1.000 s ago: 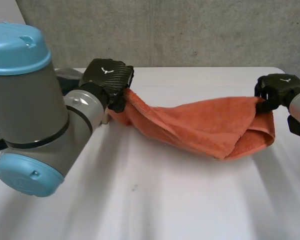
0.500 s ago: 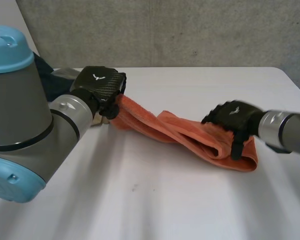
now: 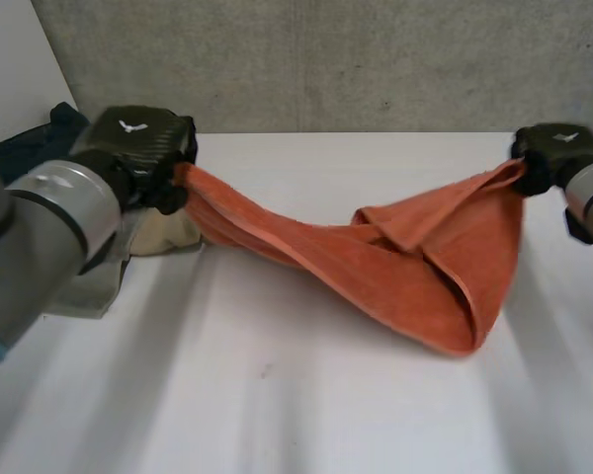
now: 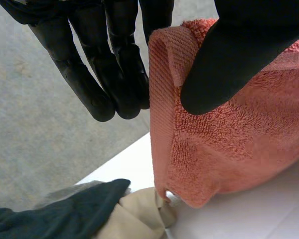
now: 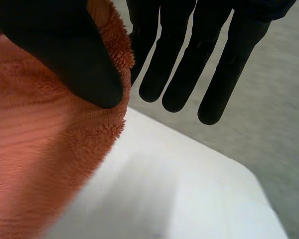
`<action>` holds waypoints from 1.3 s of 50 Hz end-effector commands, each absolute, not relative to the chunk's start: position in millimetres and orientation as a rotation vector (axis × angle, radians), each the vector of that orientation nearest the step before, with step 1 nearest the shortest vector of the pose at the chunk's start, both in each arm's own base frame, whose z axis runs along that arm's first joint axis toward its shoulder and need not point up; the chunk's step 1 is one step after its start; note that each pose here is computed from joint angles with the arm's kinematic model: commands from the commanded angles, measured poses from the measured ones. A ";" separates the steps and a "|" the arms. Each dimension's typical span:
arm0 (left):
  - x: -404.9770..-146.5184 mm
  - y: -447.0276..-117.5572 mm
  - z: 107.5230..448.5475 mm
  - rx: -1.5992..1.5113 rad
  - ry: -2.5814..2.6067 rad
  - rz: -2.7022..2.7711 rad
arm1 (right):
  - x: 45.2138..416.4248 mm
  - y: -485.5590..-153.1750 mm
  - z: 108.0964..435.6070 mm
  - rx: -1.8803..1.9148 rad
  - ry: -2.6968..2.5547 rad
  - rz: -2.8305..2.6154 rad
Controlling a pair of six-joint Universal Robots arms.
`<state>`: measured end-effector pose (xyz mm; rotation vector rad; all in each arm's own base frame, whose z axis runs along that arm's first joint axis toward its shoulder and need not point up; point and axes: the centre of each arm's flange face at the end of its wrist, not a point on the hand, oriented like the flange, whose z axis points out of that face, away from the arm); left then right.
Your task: Fold the laundry.
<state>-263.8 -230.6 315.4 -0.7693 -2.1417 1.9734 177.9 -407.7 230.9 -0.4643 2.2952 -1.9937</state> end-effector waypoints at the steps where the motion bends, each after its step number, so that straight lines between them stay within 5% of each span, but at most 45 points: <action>1: -253.3 -221.7 329.7 -0.758 -2.090 2.013 | 159.0 -439.2 209.2 -0.382 2.575 -1.891; 10: -249.7 -225.1 322.3 -0.761 -2.124 1.992 | 176.6 -413.5 224.6 -0.533 2.650 -1.718; 15: -247.6 -228.8 320.3 -0.749 -2.139 1.985 | 202.6 -371.5 235.7 -0.989 2.462 -1.631; 27: -244.6 -233.6 339.5 -0.706 -2.085 2.058 | 221.4 -297.9 191.6 -1.810 2.135 -1.339; 40: -240.2 -244.6 335.1 -0.644 -2.115 2.041 | 226.2 -321.8 142.9 -1.860 2.091 -1.495; 46: -237.0 -259.2 329.2 -0.617 -2.146 2.038 | 232.1 -343.8 145.8 -1.856 2.063 -1.698; 53: -247.6 -301.0 349.3 -0.550 -2.010 2.194 | 247.3 -394.0 217.4 -1.513 1.960 -2.203; 58: -256.2 -345.7 401.7 -0.309 -1.688 2.419 | 231.3 -432.8 337.3 -0.805 1.758 -2.737; 62: -253.1 -364.8 431.1 -0.155 -1.478 2.522 | 211.9 -426.2 400.5 -0.451 1.571 -2.898; 65: -248.9 -367.5 445.6 -0.093 -1.383 2.565 | 207.0 -418.7 417.7 -0.428 1.499 -2.909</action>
